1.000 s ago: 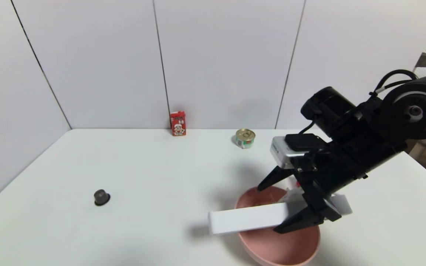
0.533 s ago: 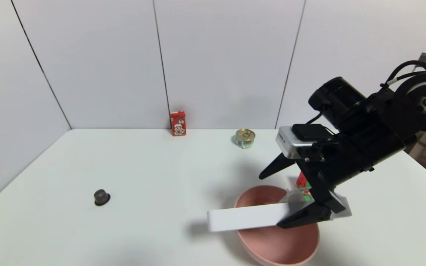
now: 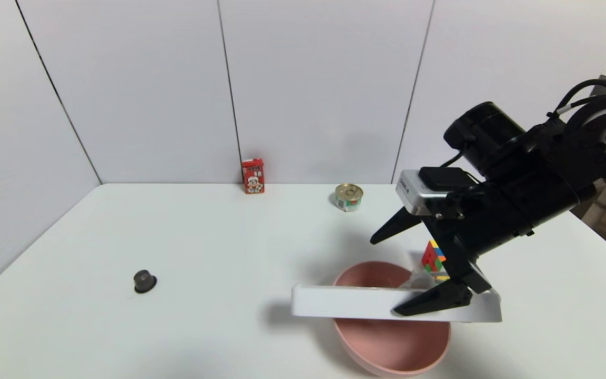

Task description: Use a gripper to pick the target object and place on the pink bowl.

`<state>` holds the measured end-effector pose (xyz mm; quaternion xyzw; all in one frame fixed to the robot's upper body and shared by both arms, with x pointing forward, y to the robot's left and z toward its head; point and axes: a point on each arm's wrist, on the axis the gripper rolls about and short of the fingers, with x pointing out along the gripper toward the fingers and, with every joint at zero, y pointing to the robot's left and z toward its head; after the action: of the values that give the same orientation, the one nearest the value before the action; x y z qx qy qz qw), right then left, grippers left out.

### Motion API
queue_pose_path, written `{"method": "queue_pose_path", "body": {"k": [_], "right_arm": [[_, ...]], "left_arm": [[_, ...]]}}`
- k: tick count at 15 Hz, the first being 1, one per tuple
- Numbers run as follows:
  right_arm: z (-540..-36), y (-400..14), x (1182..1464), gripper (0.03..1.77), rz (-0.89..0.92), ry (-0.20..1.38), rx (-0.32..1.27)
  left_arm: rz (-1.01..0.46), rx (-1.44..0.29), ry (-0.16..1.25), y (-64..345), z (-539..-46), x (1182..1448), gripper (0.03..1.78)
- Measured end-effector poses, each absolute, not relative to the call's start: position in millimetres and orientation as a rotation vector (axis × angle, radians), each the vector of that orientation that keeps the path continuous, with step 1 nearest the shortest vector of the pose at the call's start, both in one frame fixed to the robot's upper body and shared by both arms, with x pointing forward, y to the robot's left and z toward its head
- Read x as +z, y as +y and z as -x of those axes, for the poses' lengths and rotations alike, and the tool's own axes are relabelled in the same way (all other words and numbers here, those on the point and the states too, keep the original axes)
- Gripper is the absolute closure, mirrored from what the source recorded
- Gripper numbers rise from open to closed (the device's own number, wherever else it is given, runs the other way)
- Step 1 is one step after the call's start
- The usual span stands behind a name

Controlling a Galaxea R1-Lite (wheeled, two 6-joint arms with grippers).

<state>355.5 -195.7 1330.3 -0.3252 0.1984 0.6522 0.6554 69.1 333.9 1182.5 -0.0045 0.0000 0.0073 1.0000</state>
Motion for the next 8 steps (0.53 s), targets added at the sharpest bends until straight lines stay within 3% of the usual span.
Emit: {"method": "queue_pose_path", "body": {"k": [8], "right_arm": [[-357.8, -197.8, 1330.4, 0.11, 0.733, 0.458, 1.471]], "left_arm": [[0.009, 0.015, 0.000, 333.9, -69.1, 1182.5, 0.12]]}}
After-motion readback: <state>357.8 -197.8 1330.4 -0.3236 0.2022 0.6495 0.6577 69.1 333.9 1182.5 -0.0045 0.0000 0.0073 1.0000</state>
